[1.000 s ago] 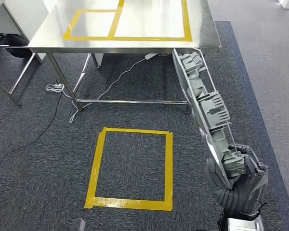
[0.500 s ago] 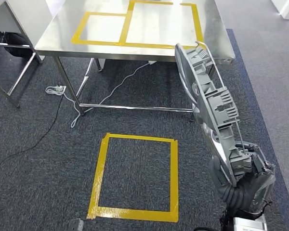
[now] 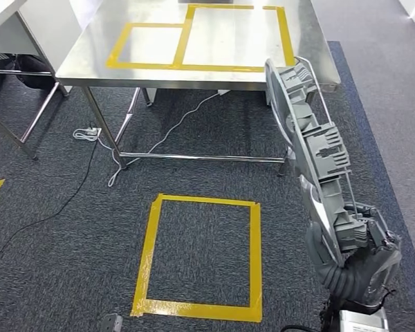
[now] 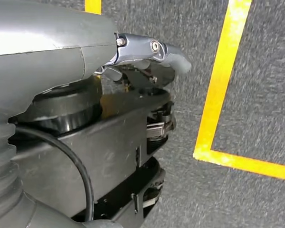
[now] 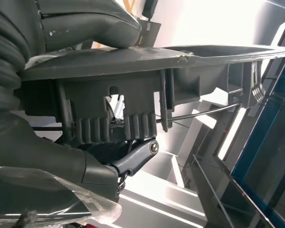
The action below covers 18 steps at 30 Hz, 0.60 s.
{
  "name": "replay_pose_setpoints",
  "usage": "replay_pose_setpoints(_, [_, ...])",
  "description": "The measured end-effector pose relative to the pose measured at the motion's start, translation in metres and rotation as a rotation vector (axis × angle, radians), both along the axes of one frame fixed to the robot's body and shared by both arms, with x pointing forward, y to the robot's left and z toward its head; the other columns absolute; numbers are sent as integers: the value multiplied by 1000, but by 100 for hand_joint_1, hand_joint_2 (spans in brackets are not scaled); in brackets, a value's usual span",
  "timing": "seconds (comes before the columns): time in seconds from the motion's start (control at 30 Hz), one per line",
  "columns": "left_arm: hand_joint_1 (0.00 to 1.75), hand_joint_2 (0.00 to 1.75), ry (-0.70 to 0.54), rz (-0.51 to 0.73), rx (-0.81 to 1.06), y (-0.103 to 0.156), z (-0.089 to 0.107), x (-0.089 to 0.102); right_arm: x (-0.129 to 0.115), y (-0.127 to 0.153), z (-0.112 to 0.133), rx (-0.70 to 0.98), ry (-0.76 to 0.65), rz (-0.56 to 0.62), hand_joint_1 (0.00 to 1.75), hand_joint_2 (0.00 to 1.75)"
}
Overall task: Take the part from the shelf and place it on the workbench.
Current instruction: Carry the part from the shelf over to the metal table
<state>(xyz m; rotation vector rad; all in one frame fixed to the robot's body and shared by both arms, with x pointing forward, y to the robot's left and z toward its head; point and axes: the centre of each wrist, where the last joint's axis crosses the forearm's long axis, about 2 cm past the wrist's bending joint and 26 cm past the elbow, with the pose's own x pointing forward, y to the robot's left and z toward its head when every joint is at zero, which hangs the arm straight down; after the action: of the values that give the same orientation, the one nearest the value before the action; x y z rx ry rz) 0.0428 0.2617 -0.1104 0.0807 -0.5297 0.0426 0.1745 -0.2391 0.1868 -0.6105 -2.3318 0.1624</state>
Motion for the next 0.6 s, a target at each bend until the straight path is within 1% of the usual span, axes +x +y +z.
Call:
replay_pose_setpoints(0.4, [0, 175, 0, -1, 2, 1, 0, 0, 6, -7, 3, 7, -19, -27, 175, 175])
replay_pose_setpoints(0.6, [0, 175, -2, -3, -1, 0, 0, 1, 11, -18, 7, 18, -32, -64, 175, 175])
